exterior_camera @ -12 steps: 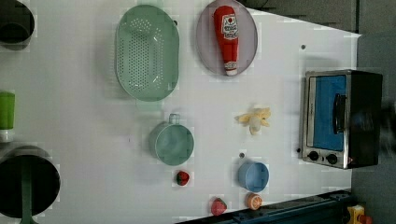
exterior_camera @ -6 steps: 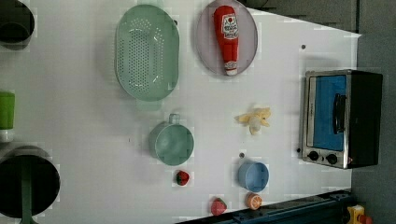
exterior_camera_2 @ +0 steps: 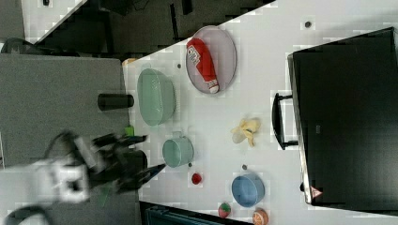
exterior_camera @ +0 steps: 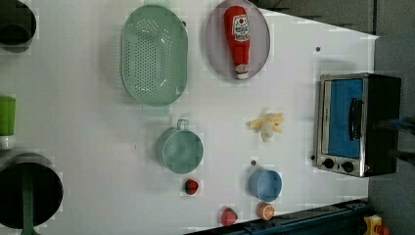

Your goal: Pick banana from table and place on oven.

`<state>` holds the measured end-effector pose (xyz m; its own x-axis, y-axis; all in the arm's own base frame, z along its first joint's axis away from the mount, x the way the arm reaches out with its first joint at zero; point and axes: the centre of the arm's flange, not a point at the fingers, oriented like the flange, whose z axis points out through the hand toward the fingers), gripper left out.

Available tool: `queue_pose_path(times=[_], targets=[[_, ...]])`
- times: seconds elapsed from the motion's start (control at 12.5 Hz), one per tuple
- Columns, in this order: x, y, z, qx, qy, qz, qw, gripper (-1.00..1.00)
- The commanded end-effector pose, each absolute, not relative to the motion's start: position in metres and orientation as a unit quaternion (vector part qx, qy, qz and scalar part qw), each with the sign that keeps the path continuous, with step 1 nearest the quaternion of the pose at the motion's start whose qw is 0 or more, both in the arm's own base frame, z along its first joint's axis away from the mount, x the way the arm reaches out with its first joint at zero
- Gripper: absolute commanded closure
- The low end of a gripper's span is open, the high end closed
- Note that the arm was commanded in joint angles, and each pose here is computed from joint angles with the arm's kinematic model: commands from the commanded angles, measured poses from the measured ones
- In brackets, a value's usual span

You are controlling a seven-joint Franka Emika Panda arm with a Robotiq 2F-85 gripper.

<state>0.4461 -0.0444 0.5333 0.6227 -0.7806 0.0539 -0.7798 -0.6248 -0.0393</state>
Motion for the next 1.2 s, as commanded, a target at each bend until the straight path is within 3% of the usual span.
queue_pose_path(times=[0.08,0.56,0.88,1.2], targets=[[0.456,-0.024,0.433,-0.902,0.431,0.011,-0.012,-1.00],[0.490,-0.027,0.290,-0.902,0.431,0.006,-0.013,-1.00],[0.482,-0.027,0.213,-0.902,0.431,0.009,-0.015,-1.00],[0.478,-0.025,0.169,-0.903,0.429,0.009,-0.015,-1.00]])
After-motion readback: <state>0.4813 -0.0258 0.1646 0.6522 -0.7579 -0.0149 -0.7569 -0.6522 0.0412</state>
